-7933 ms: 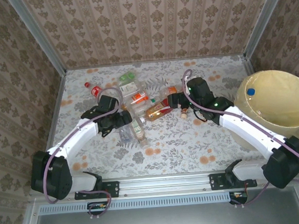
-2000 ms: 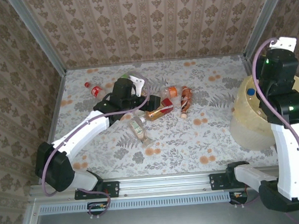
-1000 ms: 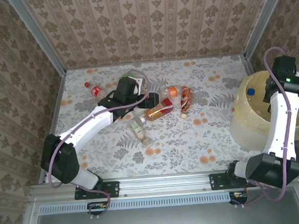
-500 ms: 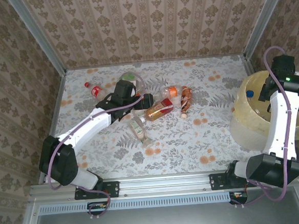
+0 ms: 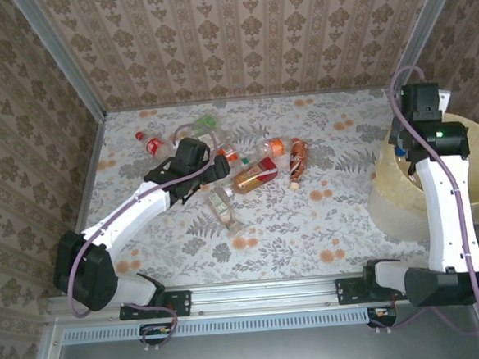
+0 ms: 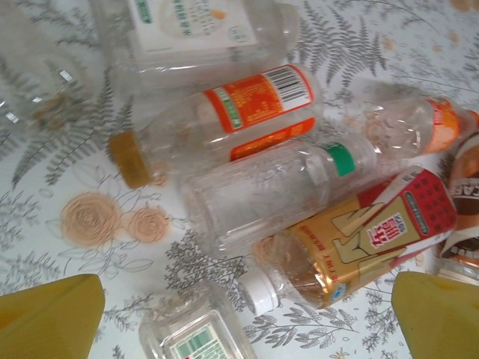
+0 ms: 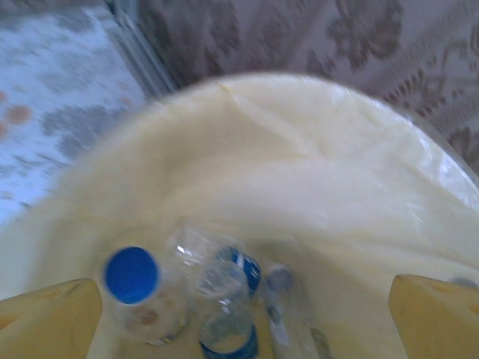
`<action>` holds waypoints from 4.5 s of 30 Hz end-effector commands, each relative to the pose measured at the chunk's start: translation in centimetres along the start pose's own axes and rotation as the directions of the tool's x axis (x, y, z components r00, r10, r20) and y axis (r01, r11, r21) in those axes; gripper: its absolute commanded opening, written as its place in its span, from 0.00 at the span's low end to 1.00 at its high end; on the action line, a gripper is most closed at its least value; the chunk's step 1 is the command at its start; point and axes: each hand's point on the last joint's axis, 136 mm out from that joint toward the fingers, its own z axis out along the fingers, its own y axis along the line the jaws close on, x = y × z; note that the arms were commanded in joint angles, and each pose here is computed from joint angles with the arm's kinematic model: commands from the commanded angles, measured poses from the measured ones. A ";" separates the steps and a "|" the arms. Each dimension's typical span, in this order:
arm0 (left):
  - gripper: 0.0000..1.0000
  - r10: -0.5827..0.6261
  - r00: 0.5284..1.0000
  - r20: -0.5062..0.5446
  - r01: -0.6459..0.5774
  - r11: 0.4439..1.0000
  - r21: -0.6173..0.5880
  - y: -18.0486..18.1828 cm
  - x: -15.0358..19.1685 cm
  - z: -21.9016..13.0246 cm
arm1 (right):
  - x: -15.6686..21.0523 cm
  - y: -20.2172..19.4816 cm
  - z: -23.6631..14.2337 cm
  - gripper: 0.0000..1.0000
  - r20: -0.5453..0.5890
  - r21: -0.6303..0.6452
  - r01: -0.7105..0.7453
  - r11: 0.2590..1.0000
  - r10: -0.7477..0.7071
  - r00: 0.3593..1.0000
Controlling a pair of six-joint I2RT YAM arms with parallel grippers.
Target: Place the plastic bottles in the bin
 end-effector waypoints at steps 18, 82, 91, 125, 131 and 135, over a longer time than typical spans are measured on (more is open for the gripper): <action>1.00 -0.293 0.945 -0.146 0.266 0.947 -0.183 4.2 5.6 -0.3 | 0.0 29.2 -16.4 1.00 0.564 -0.615 0.467 0.636 -0.060 0.824; 0.49 -0.267 0.943 -0.197 0.259 0.964 -0.066 1.7 5.9 3.2 | 11.8 36.5 -15.6 1.00 0.185 -0.934 0.167 0.315 0.028 0.982; 0.49 -0.138 0.990 -0.021 0.139 0.963 0.230 -4.2 -0.5 -0.5 | 12.6 38.4 -16.3 1.00 0.110 -0.972 0.094 0.217 0.065 0.992; 0.47 -0.045 0.995 0.089 -0.012 0.834 0.551 -11.6 -3.7 -5.1 | 14.2 42.9 -17.7 0.74 0.069 -0.997 0.067 0.039 0.058 0.996; 0.47 -0.041 0.996 0.078 -0.009 0.827 0.562 -12.0 -3.6 -4.8 | 14.3 43.1 -17.6 0.60 0.068 -0.997 0.066 0.051 0.041 0.997; 0.47 -0.036 0.996 0.079 -0.016 0.819 0.574 -12.3 -3.7 -5.0 | 14.2 43.0 -17.3 0.50 0.068 -0.996 0.065 0.066 0.047 0.997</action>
